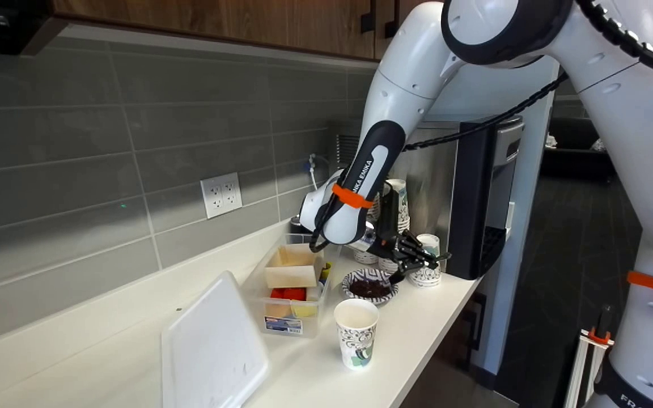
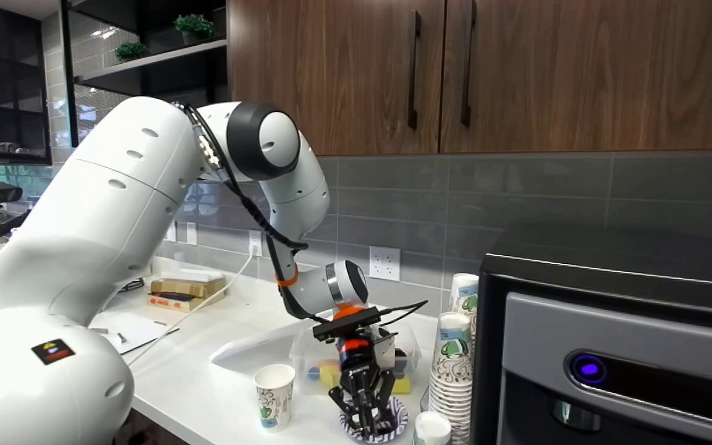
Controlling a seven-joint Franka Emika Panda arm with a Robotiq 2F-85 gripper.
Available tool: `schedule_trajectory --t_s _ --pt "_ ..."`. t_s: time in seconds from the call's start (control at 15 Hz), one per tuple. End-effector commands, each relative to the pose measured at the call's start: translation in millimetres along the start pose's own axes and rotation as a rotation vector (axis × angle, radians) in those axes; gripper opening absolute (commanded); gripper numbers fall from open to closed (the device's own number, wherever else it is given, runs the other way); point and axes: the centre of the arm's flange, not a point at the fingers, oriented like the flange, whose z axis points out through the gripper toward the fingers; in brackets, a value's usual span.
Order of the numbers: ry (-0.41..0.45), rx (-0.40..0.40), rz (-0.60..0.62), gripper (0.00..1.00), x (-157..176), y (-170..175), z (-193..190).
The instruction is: Use the spoon to stir in the bowl
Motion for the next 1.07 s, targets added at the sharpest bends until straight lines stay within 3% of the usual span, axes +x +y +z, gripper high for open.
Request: schedule_trajectory --t_s 0.0,0.67,0.87,1.0 --pt "0.006 -0.018 -0.095 0.03 7 -13 -5" --pt "0.273 0.039 -0.291 0.03 3 -28 -45" --pt "0.322 0.021 -0.225 0.03 5 -23 -51" --pt "0.311 0.015 -0.176 0.03 7 -17 -50"
